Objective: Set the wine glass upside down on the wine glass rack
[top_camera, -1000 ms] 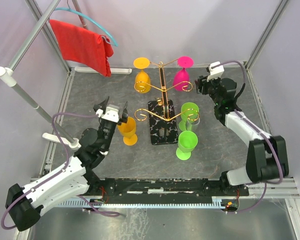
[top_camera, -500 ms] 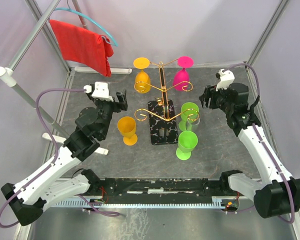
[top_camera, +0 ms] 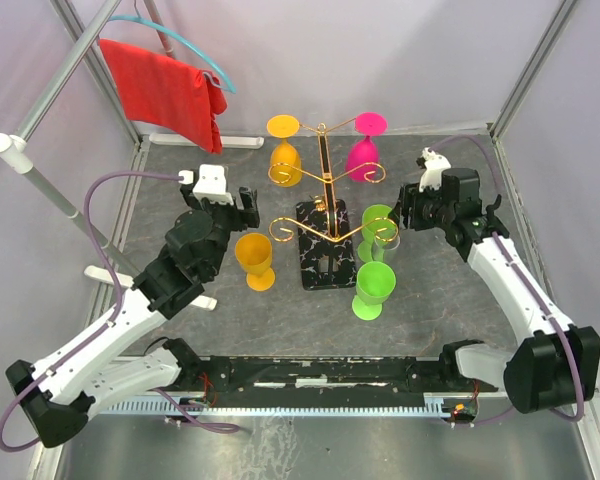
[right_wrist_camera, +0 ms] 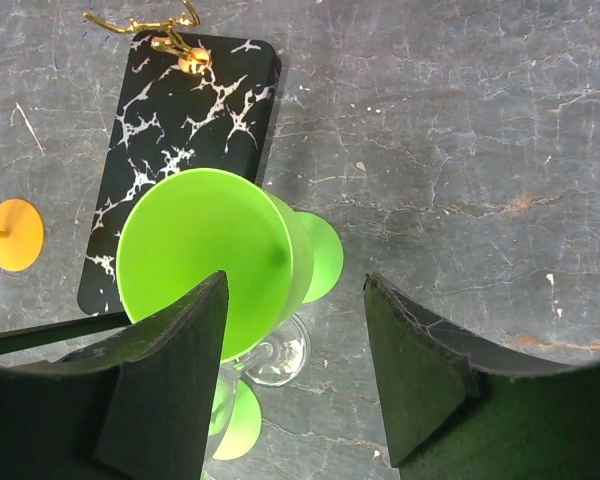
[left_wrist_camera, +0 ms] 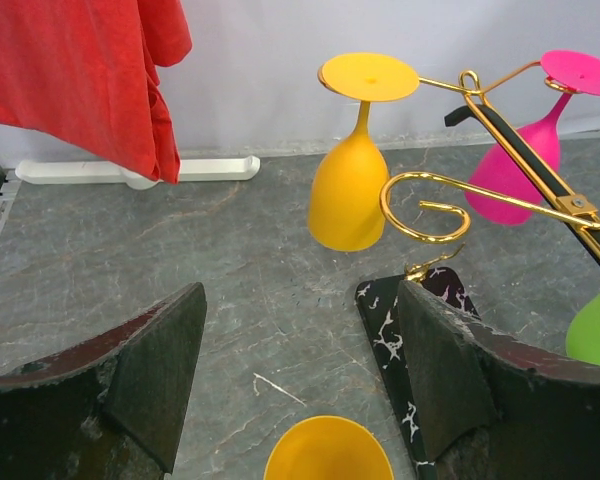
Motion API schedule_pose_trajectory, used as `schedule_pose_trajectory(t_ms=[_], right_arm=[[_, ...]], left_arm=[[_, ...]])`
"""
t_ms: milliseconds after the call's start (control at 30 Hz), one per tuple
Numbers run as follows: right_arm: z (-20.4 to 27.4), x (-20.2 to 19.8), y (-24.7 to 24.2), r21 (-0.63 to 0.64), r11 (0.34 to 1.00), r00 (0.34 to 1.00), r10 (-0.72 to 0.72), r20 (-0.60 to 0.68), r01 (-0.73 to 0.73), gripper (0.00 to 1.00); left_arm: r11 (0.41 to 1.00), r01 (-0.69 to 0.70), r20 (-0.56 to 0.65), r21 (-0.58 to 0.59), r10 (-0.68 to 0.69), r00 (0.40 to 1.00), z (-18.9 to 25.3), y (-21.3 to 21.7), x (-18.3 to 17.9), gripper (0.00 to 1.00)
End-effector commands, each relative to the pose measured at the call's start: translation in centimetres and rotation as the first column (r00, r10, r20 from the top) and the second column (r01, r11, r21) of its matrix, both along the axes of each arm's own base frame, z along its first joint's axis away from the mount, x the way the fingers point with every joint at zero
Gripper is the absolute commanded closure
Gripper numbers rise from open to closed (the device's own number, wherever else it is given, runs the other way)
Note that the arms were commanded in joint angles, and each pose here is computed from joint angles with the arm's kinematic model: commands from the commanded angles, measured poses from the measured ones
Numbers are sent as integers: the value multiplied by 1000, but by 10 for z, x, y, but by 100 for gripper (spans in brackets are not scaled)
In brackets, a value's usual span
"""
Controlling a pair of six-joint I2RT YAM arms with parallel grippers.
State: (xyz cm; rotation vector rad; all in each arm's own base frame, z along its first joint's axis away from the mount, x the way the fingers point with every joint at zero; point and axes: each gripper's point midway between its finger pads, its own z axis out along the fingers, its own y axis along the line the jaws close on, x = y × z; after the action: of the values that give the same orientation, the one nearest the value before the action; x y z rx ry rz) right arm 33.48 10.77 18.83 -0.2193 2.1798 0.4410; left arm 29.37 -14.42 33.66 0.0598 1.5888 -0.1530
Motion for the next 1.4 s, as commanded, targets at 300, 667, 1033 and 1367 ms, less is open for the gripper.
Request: schedule_pose_trajectory(t_ms=[300, 667, 1033, 1367], right_arm=[[-17, 19, 2, -11, 1000, 1000, -4, -20, 4, 44], [-22, 24, -13, -101, 994, 999, -34, -9, 33, 65], [18, 15, -59, -248, 944, 975, -201, 98, 219, 100], [145, -2, -121, -279, 806, 812, -370, 451, 522, 100]], left_arm=[[998, -20, -4, -66, 19, 1000, 13, -3, 5, 15], [998, -8, -18, -64, 7, 1000, 12, -10, 9, 14], [984, -10, -45, -177, 2, 999, 25, -25, 17, 9], [966, -7, -112, -258, -23, 993, 44, -39, 20, 2]])
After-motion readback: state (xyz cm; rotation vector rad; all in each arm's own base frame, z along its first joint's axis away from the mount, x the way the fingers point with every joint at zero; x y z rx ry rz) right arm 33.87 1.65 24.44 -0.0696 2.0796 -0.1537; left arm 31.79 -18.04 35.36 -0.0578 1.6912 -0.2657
